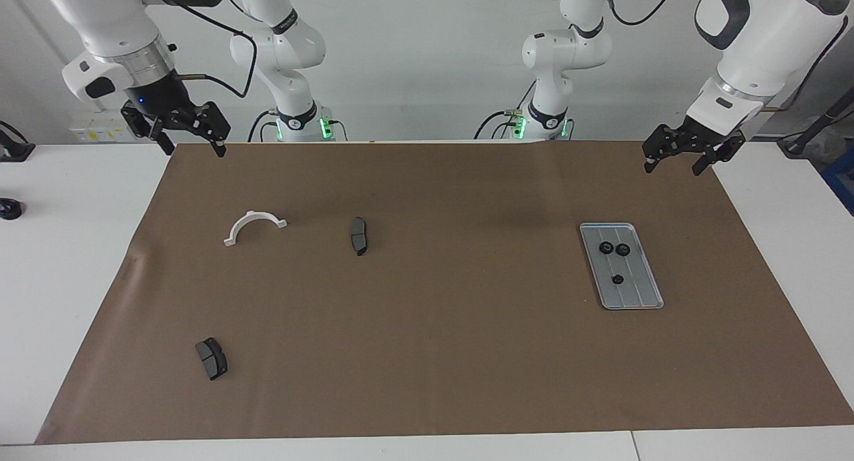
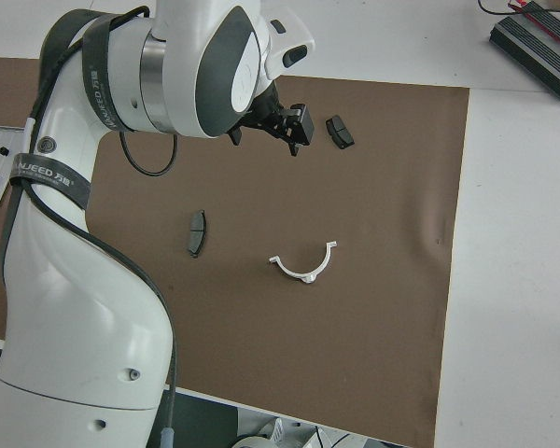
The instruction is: Place bearing gear from tray to pile
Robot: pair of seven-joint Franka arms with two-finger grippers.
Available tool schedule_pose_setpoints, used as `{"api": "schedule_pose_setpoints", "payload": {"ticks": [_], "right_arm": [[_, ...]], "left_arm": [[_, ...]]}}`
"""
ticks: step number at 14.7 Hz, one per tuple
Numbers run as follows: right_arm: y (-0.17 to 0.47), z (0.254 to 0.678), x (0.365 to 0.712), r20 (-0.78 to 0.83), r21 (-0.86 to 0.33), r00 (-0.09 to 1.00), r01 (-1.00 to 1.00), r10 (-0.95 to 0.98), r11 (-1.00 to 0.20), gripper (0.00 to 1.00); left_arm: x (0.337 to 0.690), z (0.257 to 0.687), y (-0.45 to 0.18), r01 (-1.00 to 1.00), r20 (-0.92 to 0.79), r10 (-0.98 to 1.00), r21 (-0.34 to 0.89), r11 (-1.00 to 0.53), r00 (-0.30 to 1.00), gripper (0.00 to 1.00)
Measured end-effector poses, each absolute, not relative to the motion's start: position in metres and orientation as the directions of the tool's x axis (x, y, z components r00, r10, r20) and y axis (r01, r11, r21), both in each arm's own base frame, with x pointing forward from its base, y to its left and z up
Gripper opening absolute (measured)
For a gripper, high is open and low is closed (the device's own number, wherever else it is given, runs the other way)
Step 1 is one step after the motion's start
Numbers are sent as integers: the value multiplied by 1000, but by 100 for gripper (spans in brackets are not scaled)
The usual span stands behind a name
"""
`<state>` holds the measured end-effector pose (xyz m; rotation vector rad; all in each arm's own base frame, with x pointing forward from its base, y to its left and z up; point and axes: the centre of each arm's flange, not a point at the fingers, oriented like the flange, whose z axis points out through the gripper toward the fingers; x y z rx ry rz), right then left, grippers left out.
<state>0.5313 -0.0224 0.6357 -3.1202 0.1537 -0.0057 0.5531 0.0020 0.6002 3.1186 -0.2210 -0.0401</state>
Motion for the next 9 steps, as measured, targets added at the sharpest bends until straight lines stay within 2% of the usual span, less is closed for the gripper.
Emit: {"api": "schedule_pose_setpoints", "payload": {"ticks": [9], "right_arm": [[-22,636,531,3,-18,995,-98,-98,-995,100]], "left_arm": [[552,600,0,-142,-26,-142,16,-990,990,100]]}}
